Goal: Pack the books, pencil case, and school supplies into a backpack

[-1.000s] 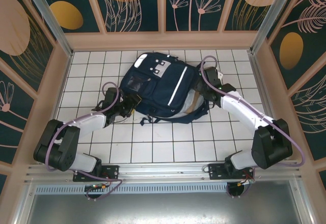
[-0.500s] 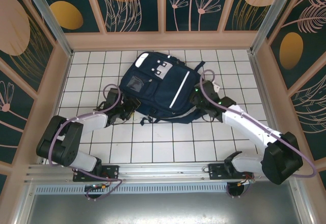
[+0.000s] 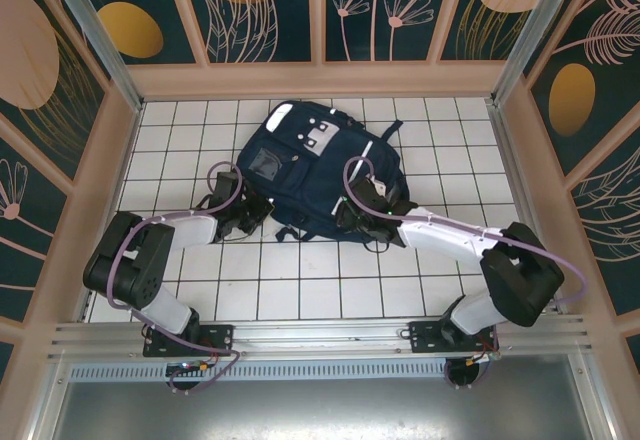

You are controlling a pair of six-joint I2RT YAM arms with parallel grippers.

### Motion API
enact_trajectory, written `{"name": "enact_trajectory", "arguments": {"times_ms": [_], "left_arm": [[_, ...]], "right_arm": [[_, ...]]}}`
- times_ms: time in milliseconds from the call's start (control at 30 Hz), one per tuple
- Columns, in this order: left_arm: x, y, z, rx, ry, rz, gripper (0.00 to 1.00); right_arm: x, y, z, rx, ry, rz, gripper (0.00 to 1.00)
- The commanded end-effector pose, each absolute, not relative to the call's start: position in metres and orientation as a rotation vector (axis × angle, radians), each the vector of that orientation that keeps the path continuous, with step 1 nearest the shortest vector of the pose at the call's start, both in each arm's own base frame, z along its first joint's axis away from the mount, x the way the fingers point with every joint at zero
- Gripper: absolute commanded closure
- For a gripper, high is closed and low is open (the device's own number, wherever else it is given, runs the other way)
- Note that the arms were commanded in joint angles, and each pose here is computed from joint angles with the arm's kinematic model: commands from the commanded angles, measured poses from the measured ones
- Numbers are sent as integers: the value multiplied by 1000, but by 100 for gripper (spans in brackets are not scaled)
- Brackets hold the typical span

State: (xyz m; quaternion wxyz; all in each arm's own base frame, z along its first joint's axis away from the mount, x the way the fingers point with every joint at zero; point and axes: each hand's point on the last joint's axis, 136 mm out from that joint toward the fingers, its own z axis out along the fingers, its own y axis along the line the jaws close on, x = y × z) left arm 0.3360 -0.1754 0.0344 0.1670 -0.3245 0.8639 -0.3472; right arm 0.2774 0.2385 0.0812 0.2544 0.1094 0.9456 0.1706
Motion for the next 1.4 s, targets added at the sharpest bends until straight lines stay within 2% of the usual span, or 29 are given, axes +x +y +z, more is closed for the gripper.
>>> {"name": "enact_trajectory", "arguments": {"times_ms": [0,133,267,433,600,733,933,1133,1367], "left_arm": [[360,-186,83,-874,2333,-1072,100],[367,-202,116,-825,2284,-1131,100],[366,-224,129,-782,2283,-1174,100],[365,-253,136,-737,2289,-1263,100],[367,-262,134,-693,2318,-1263,100],[367,-262,128,-641,2335,-1232,100],[368,-267,102,-613,2394,-1211,100],[371,-266,97,-585,2408,-1166,100],[375,-269,97,-577,2418,-1173,100]], "right_arm": [[297,219,76,338,2561,368,46],[315,200,95,342,2514,339,46],[319,210,128,289,2455,367,46],[302,237,148,246,2419,425,46],[273,278,131,175,2408,516,51],[263,299,107,139,2430,427,54],[273,315,84,109,2435,357,58],[289,320,71,80,2411,261,59],[305,323,61,100,2407,344,63]]}}
